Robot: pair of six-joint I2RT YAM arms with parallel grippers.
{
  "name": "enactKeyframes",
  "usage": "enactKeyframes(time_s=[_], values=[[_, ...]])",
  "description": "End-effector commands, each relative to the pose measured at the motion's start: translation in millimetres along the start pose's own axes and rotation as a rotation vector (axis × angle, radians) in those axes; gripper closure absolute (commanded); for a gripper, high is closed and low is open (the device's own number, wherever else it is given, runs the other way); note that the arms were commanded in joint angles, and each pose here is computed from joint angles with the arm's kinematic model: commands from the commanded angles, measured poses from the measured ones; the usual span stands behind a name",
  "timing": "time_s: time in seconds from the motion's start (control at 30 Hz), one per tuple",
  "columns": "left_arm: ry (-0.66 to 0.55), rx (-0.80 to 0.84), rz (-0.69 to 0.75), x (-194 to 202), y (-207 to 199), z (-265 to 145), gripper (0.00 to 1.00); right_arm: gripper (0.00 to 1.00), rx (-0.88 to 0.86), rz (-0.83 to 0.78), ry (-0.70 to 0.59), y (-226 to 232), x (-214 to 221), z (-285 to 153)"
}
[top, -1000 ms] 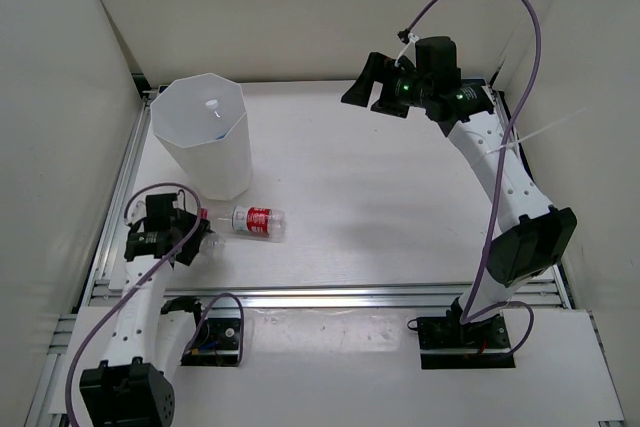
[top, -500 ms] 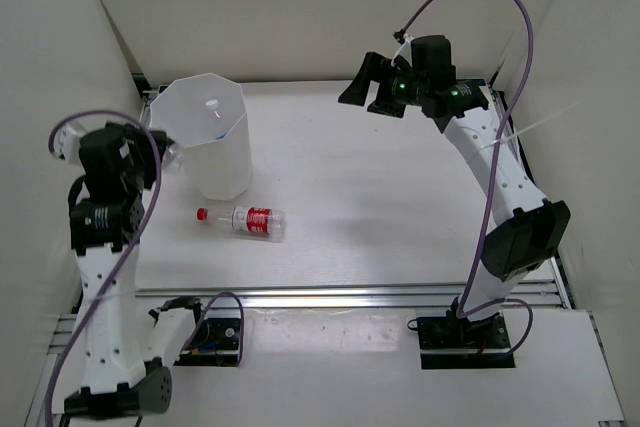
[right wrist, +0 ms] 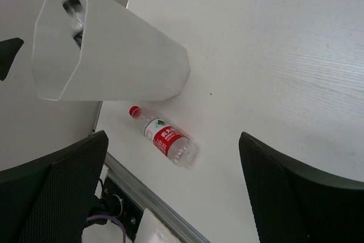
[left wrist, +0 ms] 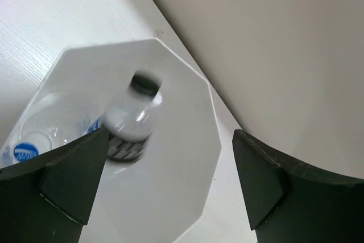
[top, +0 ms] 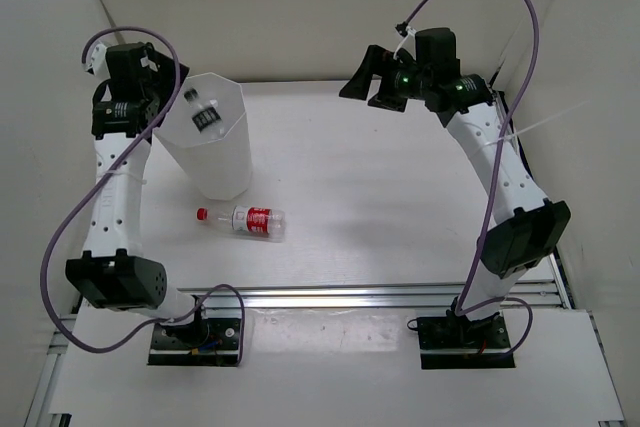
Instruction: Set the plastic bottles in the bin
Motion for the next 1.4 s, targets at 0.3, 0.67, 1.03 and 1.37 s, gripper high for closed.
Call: enactKeyframes(time_s=[0.3, 0.67, 1.03, 1.37], values=[[-0.030, 0.235, -0.036, 34.5, 33.1, -119.7, 0.00, 0.01, 0.017, -0.004, -0.050, -11.2, -7.4, -30.2], [0.274, 0.255, -0.233, 186.9, 126.1, -106.3, 0.00, 0.01, 0.003, 0.025, -0.009, -14.6, -6.9, -18.1], [0.438, 0.206, -0.337, 239.5, 149.6, -60.3, 0.00, 0.01, 0.007, 0.043, 0.010, -18.1, -1.5, -17.5], [0.516, 0.106, -0.290, 258.3, 162.1, -27.8, 0.00, 0.01, 0.015, 0.032, -0.017, -23.5, -9.2, -24.6]])
Point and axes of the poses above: each gripper's point midway between its finger pads, its own z axis out along the fingers, its own y axis along the line the jaws close on, x = y × z, the point moved 7 cm from there along -z, back along the fingers, and after that the axes turned 12 degrees about z, right-handed, at the moved point
